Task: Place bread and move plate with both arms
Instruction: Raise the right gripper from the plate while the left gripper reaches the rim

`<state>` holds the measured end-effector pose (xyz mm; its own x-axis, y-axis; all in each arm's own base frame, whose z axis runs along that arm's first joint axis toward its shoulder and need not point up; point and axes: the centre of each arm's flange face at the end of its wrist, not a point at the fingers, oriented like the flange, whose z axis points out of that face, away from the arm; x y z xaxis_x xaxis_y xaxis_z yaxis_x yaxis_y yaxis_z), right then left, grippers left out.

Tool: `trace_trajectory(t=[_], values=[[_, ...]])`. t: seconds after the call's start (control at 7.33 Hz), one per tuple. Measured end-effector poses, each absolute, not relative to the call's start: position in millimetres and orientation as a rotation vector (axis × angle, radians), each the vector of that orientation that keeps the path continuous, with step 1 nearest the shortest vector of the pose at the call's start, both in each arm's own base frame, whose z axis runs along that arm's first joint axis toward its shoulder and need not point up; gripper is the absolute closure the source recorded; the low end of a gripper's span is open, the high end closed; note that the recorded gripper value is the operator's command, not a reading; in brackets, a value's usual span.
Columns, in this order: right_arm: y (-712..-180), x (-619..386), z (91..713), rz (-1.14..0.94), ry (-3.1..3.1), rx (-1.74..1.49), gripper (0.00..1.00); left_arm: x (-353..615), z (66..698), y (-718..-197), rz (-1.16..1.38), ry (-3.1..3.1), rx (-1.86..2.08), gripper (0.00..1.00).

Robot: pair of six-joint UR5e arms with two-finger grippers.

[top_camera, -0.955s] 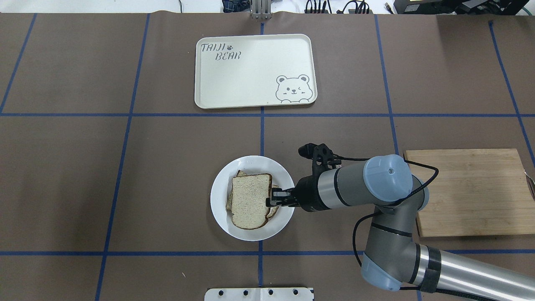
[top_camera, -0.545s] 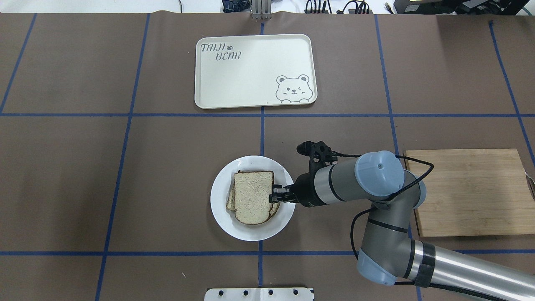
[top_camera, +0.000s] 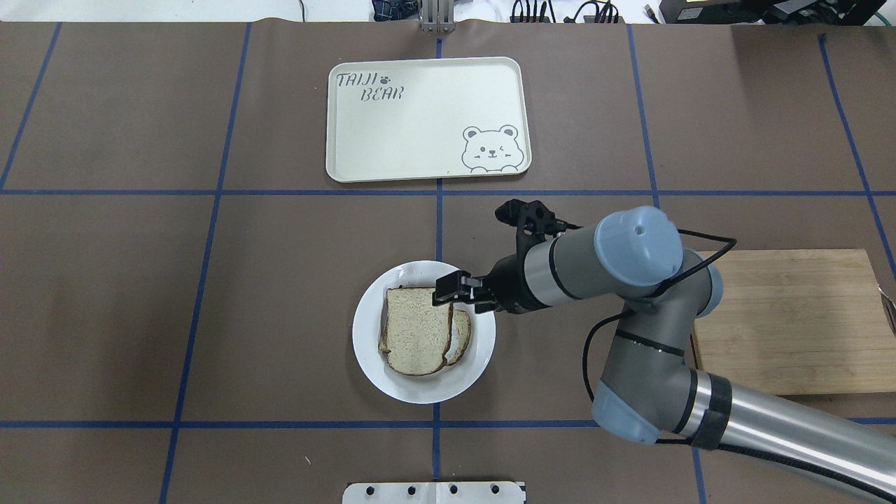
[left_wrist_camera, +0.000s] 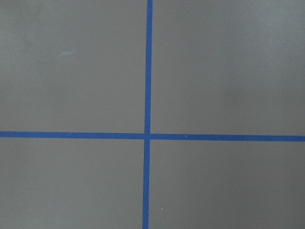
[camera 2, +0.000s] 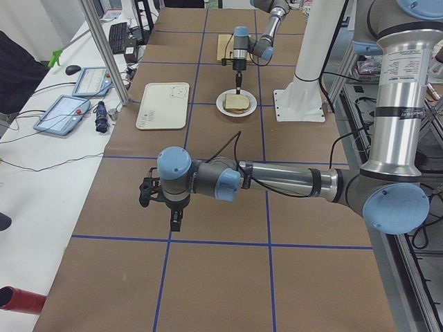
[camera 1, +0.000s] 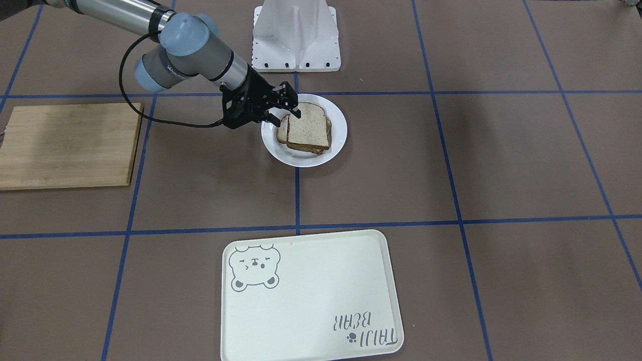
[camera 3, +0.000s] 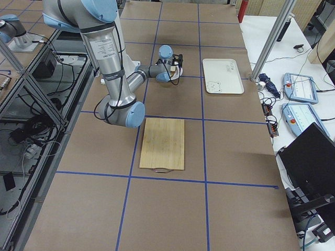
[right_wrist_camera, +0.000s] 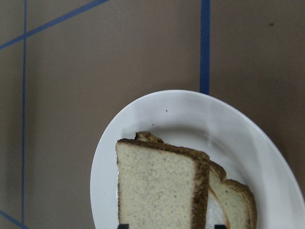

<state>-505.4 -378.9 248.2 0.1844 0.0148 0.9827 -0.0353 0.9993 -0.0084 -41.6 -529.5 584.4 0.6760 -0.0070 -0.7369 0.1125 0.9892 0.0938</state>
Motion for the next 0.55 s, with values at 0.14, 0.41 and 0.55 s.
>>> trace_trajectory(t=[0.14,0.41,0.55], values=[[-402,-474,241,0.045,-1.371,-0.014,0.00,-40,571,-536,-0.105,0.848,0.134,0.01],[-450,-414,241,0.110,-1.314,-0.070,0.00,2,523,-553,-0.153,0.925,0.106,0.01],[-472,-388,250,0.165,-1.278,-0.085,0.00,49,494,-558,-0.158,0.950,0.095,0.01]])
